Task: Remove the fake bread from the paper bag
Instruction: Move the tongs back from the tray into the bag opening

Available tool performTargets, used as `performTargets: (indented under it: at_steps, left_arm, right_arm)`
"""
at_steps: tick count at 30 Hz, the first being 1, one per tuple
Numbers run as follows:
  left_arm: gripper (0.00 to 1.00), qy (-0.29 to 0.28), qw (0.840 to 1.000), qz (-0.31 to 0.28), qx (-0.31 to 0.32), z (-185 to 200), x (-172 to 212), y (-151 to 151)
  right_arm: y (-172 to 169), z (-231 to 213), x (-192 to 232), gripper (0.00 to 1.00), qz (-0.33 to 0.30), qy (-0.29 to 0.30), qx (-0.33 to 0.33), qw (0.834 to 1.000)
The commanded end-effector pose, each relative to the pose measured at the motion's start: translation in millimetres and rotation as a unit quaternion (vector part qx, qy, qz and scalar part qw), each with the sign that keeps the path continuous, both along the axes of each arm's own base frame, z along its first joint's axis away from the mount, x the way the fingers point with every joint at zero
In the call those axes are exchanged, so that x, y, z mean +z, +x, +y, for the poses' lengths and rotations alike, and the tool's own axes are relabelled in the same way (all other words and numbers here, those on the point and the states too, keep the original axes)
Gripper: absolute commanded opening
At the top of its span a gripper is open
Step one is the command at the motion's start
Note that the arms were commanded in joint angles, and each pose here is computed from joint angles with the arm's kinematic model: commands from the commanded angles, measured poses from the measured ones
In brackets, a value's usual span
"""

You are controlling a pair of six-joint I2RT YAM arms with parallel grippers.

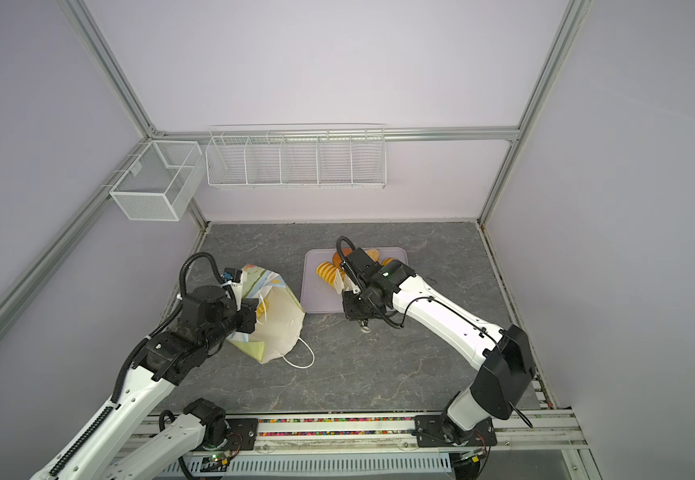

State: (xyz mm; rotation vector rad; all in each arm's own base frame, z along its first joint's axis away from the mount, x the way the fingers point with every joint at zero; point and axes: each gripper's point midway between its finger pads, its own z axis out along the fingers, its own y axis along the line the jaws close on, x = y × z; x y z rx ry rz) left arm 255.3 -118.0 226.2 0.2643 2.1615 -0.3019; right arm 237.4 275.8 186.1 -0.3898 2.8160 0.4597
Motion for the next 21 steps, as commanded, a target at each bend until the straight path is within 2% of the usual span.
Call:
performTargets:
  at_steps: [1, 8, 15, 21]
  left_arm:
    - [0.0, 0.01, 1.0, -0.017, -0.014, 0.5, 9.6, -0.9]
    - [0.0, -0.007, 0.997, -0.033, -0.064, -18.0, 15.7, -0.6]
    - [0.0, 0.05, 0.996, -0.03, -0.061, -8.1, 9.5, 3.7]
    - [0.0, 0.075, 0.994, -0.045, -0.064, -4.1, 17.1, 5.6]
  right_arm:
    - [-5.7, 16.0, 15.3, 0.32, -0.038, 0.004, 0.029, 0.999]
    - [-40.1, 18.2, 18.7, 0.3, -0.067, 0.012, 0.03, 0.997]
    - [-68.9, 11.6, 40.9, 0.29, -0.115, 0.029, 0.029, 0.993]
    - [-100.8, 64.7, 55.5, 0.28, -0.137, 0.094, 0.088, 0.982]
